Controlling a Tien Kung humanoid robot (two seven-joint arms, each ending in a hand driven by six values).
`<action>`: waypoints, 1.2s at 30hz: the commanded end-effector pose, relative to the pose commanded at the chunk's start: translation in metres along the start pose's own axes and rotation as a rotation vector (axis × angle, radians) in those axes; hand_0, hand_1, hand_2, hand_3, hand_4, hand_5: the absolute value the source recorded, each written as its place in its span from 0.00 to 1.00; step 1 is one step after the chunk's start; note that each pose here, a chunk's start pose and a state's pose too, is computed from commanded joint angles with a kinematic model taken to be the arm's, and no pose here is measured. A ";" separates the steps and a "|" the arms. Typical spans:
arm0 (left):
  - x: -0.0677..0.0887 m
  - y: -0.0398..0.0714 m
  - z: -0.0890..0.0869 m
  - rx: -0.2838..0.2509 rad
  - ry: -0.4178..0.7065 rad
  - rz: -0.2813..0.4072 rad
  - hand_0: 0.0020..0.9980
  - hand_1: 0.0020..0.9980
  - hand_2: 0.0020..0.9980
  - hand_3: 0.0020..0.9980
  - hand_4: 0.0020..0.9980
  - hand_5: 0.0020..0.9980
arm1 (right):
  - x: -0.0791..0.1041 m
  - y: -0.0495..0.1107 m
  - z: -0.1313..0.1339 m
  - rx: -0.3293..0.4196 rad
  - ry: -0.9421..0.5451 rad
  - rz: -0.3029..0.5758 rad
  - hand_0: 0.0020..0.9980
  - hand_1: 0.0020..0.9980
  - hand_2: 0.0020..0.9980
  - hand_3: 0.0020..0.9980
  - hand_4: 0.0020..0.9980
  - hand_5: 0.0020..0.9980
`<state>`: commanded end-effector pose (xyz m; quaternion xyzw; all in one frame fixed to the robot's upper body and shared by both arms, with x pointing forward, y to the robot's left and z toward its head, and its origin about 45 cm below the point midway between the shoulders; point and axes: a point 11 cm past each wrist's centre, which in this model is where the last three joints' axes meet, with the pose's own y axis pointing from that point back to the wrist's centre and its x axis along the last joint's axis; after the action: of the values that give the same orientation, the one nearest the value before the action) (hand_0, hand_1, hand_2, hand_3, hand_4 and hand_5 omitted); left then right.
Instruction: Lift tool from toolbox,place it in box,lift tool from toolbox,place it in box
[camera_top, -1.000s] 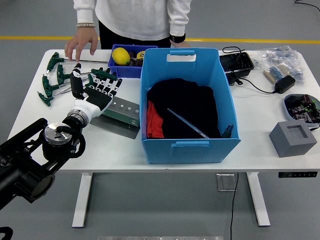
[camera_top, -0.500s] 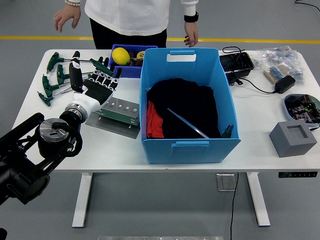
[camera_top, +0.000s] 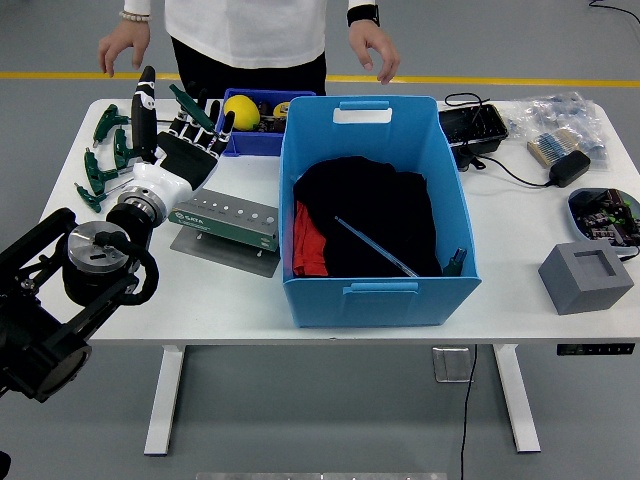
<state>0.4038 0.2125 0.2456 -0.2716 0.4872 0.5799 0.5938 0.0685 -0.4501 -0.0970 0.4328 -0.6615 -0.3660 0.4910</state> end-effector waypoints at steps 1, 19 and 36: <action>0.000 0.000 0.000 -0.003 -0.009 0.001 0.26 0.22 0.28 0.39 0.77 0.14 | 0.000 0.000 0.000 0.001 0.000 0.000 0.68 0.65 0.71 0.57 0.78 0.73; -0.011 -0.005 -0.007 -0.044 -0.109 -0.002 0.16 0.07 0.14 0.21 0.30 0.00 | 0.001 0.000 -0.003 0.005 0.000 0.001 0.68 0.65 0.71 0.57 0.78 0.73; -0.003 0.000 -0.064 0.160 -0.439 -0.044 0.18 0.08 0.14 0.20 0.27 0.00 | 0.002 0.000 -0.006 0.010 -0.001 0.003 0.68 0.65 0.71 0.57 0.78 0.73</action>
<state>0.3877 0.1543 0.2244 -0.1016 0.3847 0.5714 0.7178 0.0743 -0.4523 -0.0951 0.4343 -0.6642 -0.3621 0.4890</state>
